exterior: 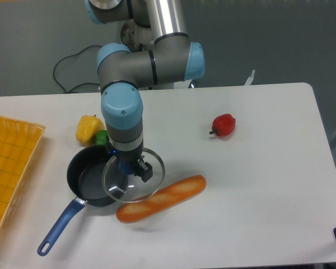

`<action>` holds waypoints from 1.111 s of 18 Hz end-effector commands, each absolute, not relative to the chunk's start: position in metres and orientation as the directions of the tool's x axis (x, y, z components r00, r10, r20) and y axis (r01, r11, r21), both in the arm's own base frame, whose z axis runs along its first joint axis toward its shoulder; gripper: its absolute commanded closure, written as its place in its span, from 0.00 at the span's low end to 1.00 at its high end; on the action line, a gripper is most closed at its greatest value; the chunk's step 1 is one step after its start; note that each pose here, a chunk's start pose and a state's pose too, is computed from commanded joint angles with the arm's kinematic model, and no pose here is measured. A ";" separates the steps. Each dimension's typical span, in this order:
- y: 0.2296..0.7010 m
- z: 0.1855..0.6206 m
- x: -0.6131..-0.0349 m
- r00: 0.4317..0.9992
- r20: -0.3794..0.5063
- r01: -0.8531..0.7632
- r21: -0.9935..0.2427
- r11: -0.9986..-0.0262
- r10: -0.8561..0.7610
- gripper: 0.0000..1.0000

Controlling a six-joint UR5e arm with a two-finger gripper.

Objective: Place the lid on the table
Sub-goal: 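Lift the glass lid by its knob up off the frying pan, then carry the held lid away from the pan toward the baguette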

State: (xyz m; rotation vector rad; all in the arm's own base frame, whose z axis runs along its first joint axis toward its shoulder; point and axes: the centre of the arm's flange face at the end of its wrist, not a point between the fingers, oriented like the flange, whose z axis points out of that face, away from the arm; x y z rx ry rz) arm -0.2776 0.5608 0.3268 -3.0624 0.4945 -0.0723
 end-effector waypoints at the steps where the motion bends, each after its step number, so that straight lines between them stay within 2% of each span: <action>1: 0.558 0.328 -0.277 0.941 0.043 -0.335 -0.042 -0.941 -0.337 0.45; 20: 0.494 0.303 -0.334 0.899 0.109 -0.426 0.001 -0.905 -0.424 0.45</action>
